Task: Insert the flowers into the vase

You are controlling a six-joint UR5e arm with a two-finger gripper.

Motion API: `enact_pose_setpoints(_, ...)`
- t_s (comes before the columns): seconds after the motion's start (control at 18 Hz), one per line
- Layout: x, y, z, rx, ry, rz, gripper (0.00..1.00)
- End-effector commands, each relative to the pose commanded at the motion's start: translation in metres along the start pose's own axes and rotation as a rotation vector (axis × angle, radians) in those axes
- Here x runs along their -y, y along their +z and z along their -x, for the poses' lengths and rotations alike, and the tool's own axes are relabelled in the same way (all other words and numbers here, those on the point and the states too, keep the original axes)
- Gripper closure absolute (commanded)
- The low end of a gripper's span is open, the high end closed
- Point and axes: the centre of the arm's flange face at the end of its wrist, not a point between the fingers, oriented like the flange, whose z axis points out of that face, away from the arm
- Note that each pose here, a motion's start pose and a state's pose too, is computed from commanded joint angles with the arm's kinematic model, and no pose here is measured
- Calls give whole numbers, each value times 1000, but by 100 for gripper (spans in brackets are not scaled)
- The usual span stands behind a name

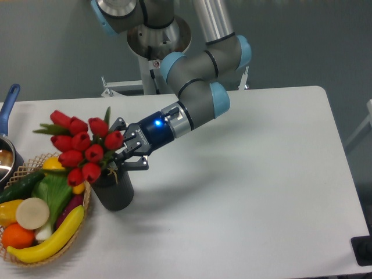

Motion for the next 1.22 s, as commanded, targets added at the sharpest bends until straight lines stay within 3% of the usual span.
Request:
enact_pose_setpoints(0.39, -9, 0, -6, 1, 8, 34, 46)
enact_pose_setpoints(0.56, -6, -1, -6, 5, 12, 33, 32)
enact_pose_setpoints(0.67, -2, -5, -5, 12, 18, 33, 16)
enact_pose_setpoints(0.72, 5, -8, -4, 18, 23, 33, 7)
enact_pose_setpoints(0.83, 25, -21, -6, 46, 53, 30, 1)
enact_pose_setpoints(1.22, 105, -90, -4, 191, 81, 28, 0)
